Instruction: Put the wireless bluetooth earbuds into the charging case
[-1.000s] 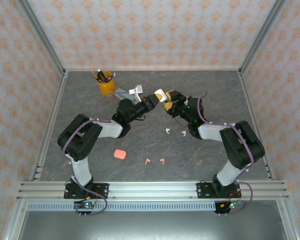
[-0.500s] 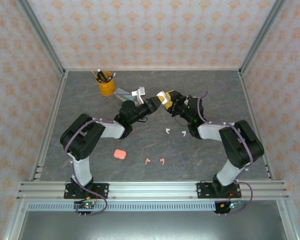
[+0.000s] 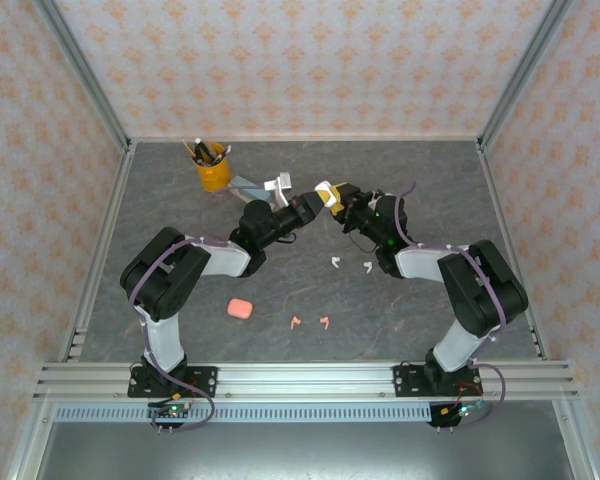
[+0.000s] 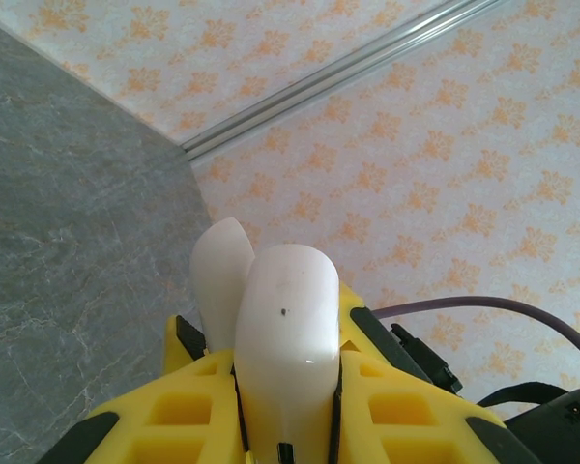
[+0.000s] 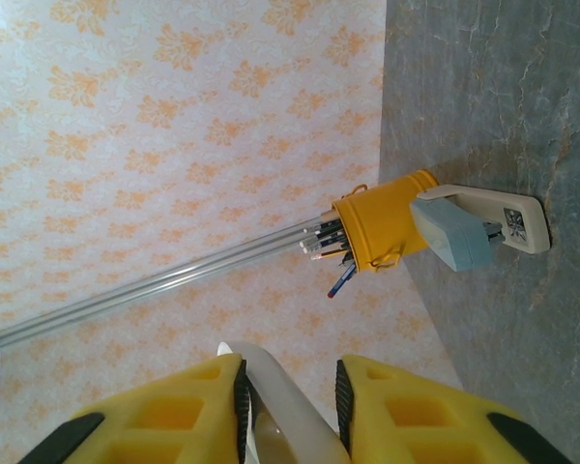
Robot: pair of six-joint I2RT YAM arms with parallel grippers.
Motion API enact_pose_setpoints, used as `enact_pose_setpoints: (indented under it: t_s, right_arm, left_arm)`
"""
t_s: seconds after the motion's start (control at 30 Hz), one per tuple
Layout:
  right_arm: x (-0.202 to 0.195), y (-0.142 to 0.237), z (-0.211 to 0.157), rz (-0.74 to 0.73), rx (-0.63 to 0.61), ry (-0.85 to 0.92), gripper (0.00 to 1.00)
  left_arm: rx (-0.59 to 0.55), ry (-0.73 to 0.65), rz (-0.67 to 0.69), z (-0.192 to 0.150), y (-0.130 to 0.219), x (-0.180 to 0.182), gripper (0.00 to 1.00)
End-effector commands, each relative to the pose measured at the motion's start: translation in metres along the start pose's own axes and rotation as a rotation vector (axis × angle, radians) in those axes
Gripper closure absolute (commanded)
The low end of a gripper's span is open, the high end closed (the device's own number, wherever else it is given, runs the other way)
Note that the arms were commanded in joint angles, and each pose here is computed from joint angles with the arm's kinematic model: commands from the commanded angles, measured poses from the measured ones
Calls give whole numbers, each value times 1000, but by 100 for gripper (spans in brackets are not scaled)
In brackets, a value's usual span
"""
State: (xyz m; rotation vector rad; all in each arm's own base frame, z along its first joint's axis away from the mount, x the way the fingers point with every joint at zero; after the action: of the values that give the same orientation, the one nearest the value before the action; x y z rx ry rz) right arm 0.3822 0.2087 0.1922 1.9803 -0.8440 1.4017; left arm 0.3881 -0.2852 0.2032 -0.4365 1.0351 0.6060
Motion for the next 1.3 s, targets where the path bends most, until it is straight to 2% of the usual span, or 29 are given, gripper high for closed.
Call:
enact_pose_setpoints:
  t_s: [0.0, 0.23, 0.4, 0.57, 0.63, 0.73, 0.9, 1.0, 1.13, 1.27]
  right_arm:
    - [20, -1, -5, 90, 15, 27, 73]
    - [20, 4, 1, 90, -2, 30, 82]
    - [19, 6, 5, 85, -10, 30, 98]
    - [20, 6, 7, 71, -11, 46, 100]
    - [21, 7, 7, 64, -10, 59, 100]
    - [23, 7, 8, 52, -9, 78, 100]
    - [21, 9, 15, 15, -22, 105, 100]
    - [20, 10, 19, -6, -26, 117, 100]
    - [18, 10, 26, -46, -19, 145, 100]
    - [20, 12, 33, -111, 17, 227, 100]
  left_arm:
    - [-25, -26, -47, 4, -5, -15, 100]
    - [-18, -32, -43, 3, -6, -17, 100]
    - [-12, -36, -39, 1, -7, -18, 100]
    - [-8, -36, -26, -2, -10, -16, 100]
    - [-9, -35, -21, -2, -10, -16, 93]
    - [-13, -30, -5, -4, -10, -13, 77]
    - [-40, -18, 25, -2, -7, -8, 37]
    - [-51, -24, 54, -1, -2, -6, 20]
    - [-52, -58, 101, 4, 9, -8, 6]
    - [0, -122, 188, 17, 24, -8, 3]
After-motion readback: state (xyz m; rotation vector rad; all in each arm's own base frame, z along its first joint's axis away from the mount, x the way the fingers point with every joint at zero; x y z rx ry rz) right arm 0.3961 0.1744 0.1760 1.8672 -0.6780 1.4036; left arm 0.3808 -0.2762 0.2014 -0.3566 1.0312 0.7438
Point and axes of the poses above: each hand's point on the last joint's axis, 136 mm out from that joint toward the fingers, its own y axis back along the fingers, its own x axis along the line the jaws close on, z = x × y, the point moved 4 cm from there along y, back along the fingers
